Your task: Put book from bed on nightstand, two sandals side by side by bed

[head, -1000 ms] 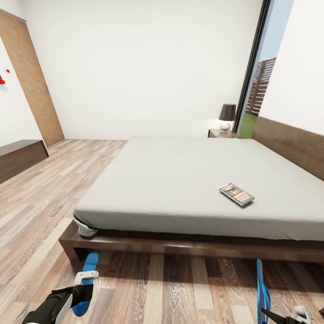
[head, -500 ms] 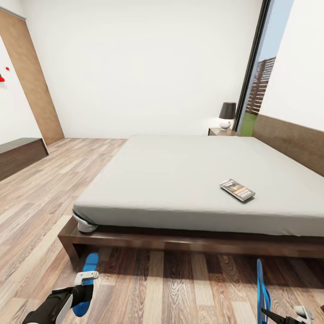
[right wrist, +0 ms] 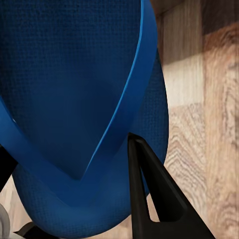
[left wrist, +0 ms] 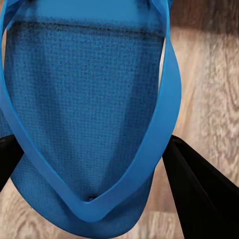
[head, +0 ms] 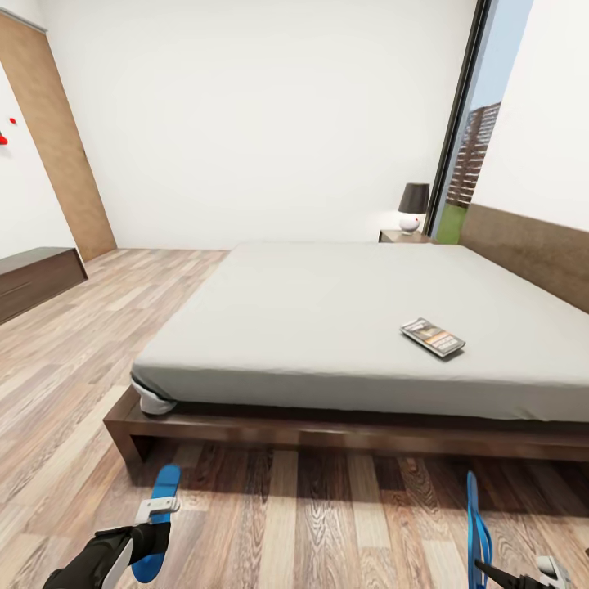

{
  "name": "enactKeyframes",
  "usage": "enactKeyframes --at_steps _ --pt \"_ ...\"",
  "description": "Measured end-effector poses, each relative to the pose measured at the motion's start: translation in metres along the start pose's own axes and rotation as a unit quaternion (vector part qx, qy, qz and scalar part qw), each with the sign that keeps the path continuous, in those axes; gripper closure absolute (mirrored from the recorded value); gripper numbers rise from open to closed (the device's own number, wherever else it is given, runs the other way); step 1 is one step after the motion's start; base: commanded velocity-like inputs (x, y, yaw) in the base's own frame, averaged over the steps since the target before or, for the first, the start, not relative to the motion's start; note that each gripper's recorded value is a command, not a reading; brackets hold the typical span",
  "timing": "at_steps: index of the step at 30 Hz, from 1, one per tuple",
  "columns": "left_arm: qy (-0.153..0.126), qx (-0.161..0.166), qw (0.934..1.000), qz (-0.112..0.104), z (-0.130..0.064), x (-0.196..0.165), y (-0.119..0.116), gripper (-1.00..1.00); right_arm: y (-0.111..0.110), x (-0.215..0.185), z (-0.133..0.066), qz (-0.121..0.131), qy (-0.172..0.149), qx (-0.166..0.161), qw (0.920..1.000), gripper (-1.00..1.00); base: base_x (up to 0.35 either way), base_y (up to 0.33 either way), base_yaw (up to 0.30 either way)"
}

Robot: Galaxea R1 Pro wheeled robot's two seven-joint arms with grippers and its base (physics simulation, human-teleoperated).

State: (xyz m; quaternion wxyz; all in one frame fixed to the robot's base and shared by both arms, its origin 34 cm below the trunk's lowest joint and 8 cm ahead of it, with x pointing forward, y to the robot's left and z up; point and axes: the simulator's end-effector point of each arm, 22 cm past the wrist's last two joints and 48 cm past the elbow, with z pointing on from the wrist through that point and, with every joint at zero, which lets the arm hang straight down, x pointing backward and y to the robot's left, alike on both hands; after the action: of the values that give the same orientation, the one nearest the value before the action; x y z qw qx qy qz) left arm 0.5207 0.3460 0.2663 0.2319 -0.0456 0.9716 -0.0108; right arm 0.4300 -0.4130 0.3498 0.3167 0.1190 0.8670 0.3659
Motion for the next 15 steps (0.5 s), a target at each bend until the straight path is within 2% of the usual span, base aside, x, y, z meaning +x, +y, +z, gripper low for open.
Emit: enactKeyframes --at_steps 9,15 --pt "0.000 0.000 1.0000 0.000 0.016 0.014 0.001 1.00 -0.015 0.014 0.007 0.000 0.000 0.001 1.0000 1.00 0.000 0.000 0.000" --pt "0.012 -0.001 0.9999 0.000 0.023 0.025 0.002 1.00 -0.021 0.021 0.009 0.007 0.008 0.006 0.9999 1.00 0.000 0.000 0.000"
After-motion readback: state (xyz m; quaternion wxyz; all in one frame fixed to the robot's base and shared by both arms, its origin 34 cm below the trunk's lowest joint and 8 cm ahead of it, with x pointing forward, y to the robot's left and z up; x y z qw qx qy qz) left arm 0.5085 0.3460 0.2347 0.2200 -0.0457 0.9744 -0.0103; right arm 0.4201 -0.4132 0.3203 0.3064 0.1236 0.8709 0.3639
